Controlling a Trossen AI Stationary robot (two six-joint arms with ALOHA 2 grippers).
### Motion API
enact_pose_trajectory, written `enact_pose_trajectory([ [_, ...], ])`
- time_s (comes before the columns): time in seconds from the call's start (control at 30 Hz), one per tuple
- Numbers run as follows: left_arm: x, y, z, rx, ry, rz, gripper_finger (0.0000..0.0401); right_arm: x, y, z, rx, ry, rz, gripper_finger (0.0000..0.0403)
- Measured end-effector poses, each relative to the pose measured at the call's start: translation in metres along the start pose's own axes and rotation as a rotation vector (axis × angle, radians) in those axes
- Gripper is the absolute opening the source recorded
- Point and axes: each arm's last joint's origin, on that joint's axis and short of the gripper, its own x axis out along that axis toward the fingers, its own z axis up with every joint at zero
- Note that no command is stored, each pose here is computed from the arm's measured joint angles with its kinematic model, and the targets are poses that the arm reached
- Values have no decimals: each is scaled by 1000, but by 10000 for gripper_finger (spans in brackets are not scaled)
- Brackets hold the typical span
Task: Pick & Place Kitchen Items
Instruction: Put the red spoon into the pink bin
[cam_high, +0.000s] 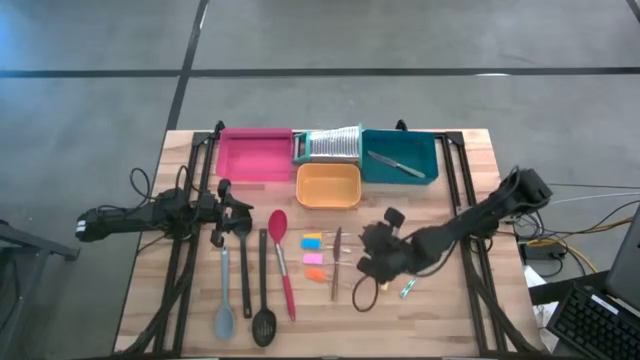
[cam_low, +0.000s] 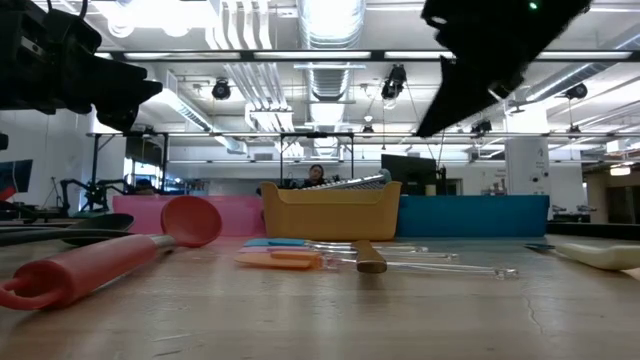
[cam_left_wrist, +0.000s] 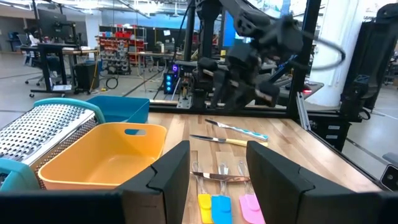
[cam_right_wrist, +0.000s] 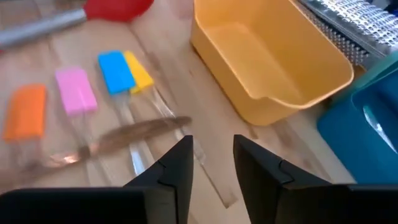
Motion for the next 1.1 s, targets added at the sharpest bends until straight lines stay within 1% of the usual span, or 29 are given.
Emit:
enact_pose_trajectory([
  [0.1,0,0,0,0,0,0,163,-4,5,-11,-72,23,-10,121],
  [0.2,0,0,0,0,0,0,163,-10,1,-14,-107,11,-52,130],
  [0.33,0,0,0,0,0,0,163,-22,-13,-9,-111,40,-47,143],
  [0.5,0,0,0,0,0,0,163,-41,-36,-6,-146,86,-50,158],
  [0.6,0,0,0,0,0,0,163,-52,-49,-2,-124,80,-42,165],
  [0.8,0,0,0,0,0,0,163,-77,-74,10,-21,11,30,182],
  [1.1,0,0,0,0,-4,8,163,-104,-106,18,54,-72,102,202],
])
